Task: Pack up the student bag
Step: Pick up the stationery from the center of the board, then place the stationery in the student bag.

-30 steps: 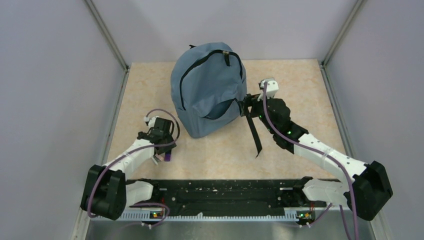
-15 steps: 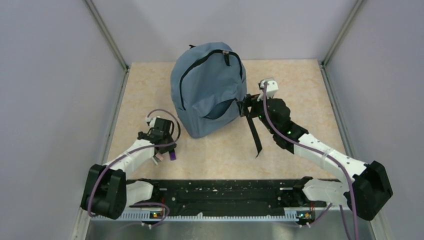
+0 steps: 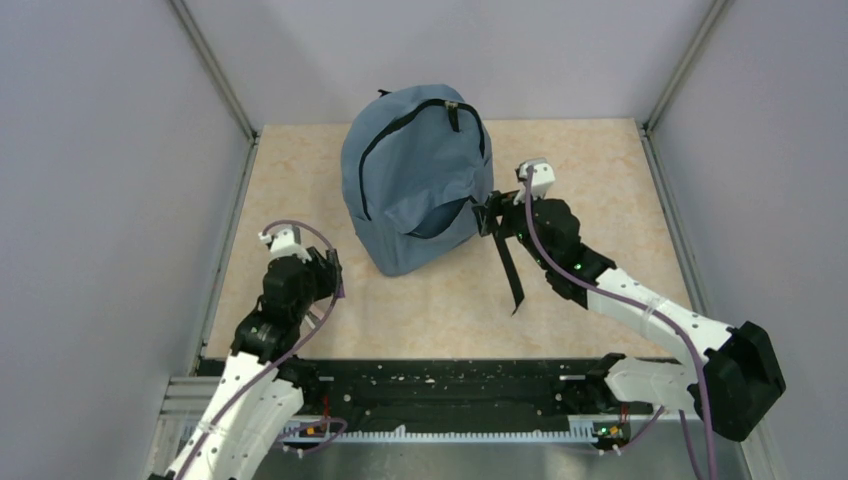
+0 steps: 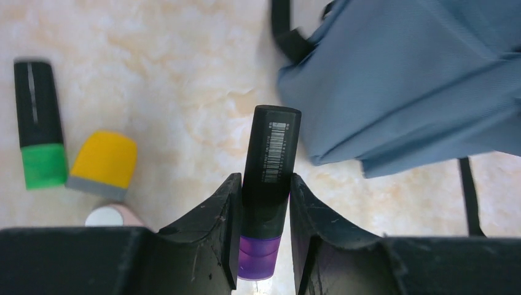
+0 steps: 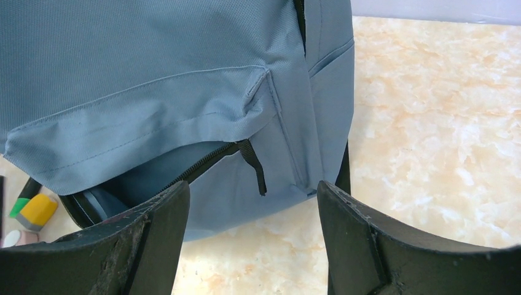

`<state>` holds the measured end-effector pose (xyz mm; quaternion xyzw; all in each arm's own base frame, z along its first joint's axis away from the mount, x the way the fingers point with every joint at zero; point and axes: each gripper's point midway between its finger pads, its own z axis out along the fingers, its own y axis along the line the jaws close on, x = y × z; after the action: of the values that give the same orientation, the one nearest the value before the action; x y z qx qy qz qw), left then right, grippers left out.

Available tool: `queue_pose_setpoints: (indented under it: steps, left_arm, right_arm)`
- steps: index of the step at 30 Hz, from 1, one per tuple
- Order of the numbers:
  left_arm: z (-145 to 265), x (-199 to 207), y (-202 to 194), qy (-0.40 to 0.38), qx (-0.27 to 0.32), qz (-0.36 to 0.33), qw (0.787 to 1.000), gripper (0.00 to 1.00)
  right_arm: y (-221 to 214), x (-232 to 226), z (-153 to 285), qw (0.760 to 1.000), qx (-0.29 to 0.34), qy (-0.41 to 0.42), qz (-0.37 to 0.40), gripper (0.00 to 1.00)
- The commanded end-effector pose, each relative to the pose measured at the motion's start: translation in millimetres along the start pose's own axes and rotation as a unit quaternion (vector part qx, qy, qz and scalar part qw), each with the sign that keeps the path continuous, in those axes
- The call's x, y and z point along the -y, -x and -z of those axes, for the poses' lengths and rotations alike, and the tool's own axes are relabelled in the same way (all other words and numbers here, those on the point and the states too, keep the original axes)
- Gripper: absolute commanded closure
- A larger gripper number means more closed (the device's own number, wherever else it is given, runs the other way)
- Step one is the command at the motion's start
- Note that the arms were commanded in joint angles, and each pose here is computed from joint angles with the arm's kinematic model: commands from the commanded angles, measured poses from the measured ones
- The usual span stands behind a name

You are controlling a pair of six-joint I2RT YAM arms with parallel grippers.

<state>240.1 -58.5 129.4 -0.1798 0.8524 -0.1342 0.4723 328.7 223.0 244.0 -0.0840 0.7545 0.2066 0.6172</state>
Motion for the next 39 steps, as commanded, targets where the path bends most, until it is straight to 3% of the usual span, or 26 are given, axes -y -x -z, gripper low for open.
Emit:
queue_pose_setpoints:
  steps: [1,4,8,12,21,26,30,35,39]
  left_arm:
    - [34,43,40,-0.115,0.06,-0.074,0.989,0.85]
    - [65,88,65,-0.224,0.096,-0.125,0.962,0.86]
    - [104,141,92,-0.347,0.136,-0.195,0.907,0.88]
    - [126,187,102,-0.428,0.144,-0.237,0.86,0.9]
    - [84,277,103,-0.465,0.18,-0.339,0.798,0.91]
    - [40,302,105,-0.453,0.209,-0.355,0.79,0.92]
    - [9,303,109,-0.421,0.226,-0.348,0.806,0.91]
    - [-4,304,91,-0.433,0.192,-0.345,0.81,0.91]
    - [-16,282,73,-0.409,0.163,-0.349,0.827,0.91]
  right_arm:
    - [18,1,4,0.999,0.035,0.004,-0.007,0.26]
    - [20,0,9,0.999,0.043,0.008,-0.01,0.26]
    - [24,0,16,0.998,0.052,0.013,-0.014,0.26]
    - [31,3,23,0.998,0.066,0.009,-0.014,0.26]
    - [36,6,34,0.997,0.08,0.008,-0.018,0.26]
    - [38,5,38,0.997,0.08,0.011,-0.019,0.26]
    - [44,7,44,0.996,0.089,0.009,-0.018,0.26]
    - [45,7,46,0.996,0.092,0.01,-0.017,0.26]
    - [44,7,45,0.996,0.09,0.01,-0.017,0.26]
